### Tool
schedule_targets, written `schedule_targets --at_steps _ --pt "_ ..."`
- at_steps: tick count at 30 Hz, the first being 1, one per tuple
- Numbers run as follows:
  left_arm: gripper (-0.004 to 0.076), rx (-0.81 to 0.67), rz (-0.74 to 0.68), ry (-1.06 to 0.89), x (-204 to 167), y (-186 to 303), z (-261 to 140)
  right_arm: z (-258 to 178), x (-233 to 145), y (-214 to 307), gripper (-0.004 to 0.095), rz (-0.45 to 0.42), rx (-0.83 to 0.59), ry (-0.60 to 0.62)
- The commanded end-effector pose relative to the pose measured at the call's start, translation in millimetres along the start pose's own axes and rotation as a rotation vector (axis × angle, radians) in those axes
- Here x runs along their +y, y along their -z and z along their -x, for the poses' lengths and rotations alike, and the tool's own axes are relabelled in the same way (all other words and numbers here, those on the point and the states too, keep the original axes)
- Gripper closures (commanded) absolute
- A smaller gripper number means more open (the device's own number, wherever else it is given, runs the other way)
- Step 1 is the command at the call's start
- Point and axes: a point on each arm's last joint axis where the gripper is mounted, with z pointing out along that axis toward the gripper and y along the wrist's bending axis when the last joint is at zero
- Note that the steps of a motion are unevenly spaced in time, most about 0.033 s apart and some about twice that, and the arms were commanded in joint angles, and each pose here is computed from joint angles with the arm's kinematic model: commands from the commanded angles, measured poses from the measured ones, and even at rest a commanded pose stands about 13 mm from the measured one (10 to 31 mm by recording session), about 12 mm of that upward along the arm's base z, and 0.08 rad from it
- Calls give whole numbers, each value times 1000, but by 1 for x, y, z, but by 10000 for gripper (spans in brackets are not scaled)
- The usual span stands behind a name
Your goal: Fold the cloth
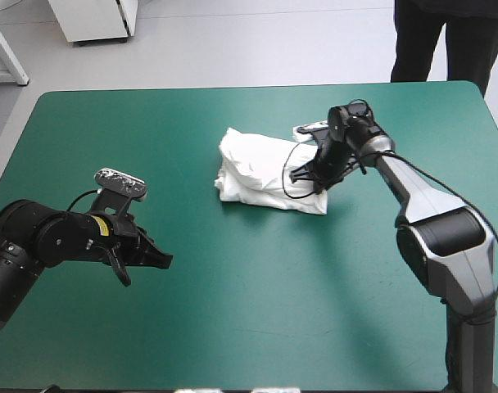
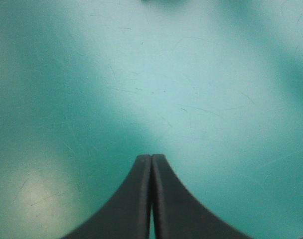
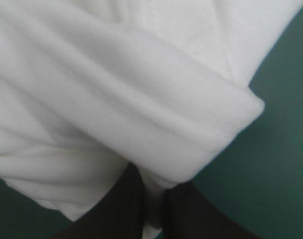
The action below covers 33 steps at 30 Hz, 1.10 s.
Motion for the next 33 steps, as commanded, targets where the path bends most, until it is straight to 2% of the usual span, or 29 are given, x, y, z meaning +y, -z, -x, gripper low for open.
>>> schedule_targets --at_steps 1,8,18,23,29,31,33 --pt "733 -71 -9 3 -1 11 4 -26 -42 44 925 -90 -9 -63" --pt "733 -73 -9 -13 -1 11 5 -79 -124 74 925 -206 26 -253" --pt "733 -73 -9 -13 -1 11 5 -135 -209 114 925 -260 -23 -521" --pt "733 -73 -12 -12 -1 11 5 -149 -228 118 925 -269 -24 -585" --pt "733 -73 -12 -12 -1 11 5 -151 -230 118 915 -253 -34 -639" --pt "733 -73 -12 -12 -1 11 5 -151 -229 118 862 -245 -35 -637" --pt "733 -73 -12 -12 -1 11 5 -150 -227 120 753 -234 -47 -640"
